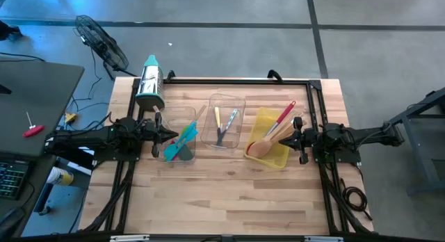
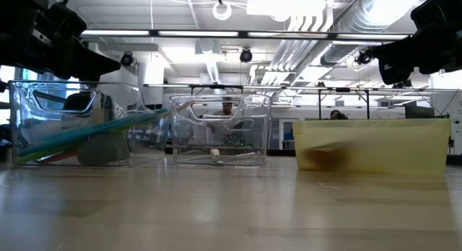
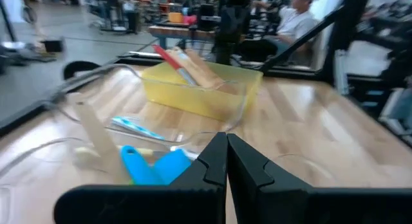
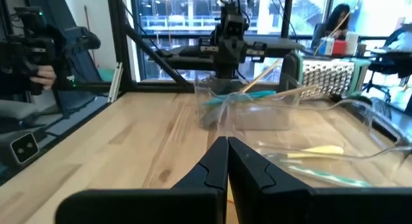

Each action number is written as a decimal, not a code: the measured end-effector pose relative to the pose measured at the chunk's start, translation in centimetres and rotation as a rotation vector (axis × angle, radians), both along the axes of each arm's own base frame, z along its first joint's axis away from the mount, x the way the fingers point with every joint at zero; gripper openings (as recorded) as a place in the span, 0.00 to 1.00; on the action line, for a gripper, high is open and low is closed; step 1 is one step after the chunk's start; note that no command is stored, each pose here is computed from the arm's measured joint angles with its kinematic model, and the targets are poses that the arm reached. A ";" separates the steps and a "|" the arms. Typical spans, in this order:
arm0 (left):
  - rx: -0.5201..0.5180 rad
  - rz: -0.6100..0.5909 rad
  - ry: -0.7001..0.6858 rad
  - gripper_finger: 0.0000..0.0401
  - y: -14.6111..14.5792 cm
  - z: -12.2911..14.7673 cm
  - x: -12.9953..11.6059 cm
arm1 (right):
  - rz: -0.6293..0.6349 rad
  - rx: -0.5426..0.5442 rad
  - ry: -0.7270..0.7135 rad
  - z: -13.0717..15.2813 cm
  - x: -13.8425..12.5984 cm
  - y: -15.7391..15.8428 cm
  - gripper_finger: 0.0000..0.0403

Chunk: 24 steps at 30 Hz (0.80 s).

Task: Pick & Place Kitchen Items
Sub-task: Return to Home Position

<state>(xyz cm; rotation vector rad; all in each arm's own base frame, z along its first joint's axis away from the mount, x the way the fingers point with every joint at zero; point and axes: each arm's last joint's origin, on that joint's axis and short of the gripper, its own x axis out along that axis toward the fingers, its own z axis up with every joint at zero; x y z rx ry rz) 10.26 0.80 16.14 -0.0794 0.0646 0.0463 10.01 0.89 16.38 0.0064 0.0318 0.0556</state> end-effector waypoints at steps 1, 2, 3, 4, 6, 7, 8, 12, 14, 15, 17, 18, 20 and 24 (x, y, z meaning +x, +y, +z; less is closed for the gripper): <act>0.013 0.010 0.003 0.00 0.0 0.0 0.0 | 0.000 0.009 0.002 0.0 0.0 0.0 0.01; 0.019 0.017 0.005 0.00 0.1 0.0 0.0 | 0.001 0.016 0.003 0.0 0.0 0.0 0.01; 0.020 0.022 0.005 0.00 0.1 0.0 0.0 | 0.001 0.019 0.001 0.0 0.0 0.0 0.01; 0.018 0.023 0.006 0.00 0.1 -0.1 0.0 | 0.000 0.019 -0.001 0.0 0.0 0.0 0.01; -0.011 0.024 0.005 0.00 0.1 -0.1 0.0 | 0.001 0.020 0.000 0.0 0.0 0.0 0.01; -0.039 0.026 0.003 0.00 0.1 0.0 0.0 | 0.000 0.021 -0.001 0.0 0.0 0.0 0.01; -0.065 0.028 0.002 0.00 0.1 -0.1 0.0 | 0.001 0.021 -0.001 0.0 0.0 0.0 0.01; -0.093 0.030 0.001 0.00 0.1 -0.1 0.0 | 0.001 0.021 -0.001 0.0 0.0 0.0 0.01; -0.088 0.030 0.001 0.00 0.1 -0.1 0.0 | 0.001 0.021 -0.001 0.0 0.0 0.0 0.01; -0.088 0.030 0.001 0.00 0.1 -0.1 0.0 | 0.001 0.021 -0.001 0.0 0.0 0.0 0.01; -0.086 0.030 0.001 0.00 0.1 -0.1 0.0 | 0.001 0.021 -0.001 0.0 0.0 0.0 0.01; -0.086 0.030 0.001 0.00 0.1 -0.1 0.0 | 0.001 0.021 -0.001 0.0 0.0 0.0 0.01; -0.086 0.030 0.001 0.00 0.1 -0.1 0.0 | 0.001 0.021 -0.001 0.0 0.0 0.0 0.01; -0.086 0.030 0.001 0.00 0.1 -0.1 0.0 | 0.000 0.021 -0.002 0.0 0.0 0.0 0.01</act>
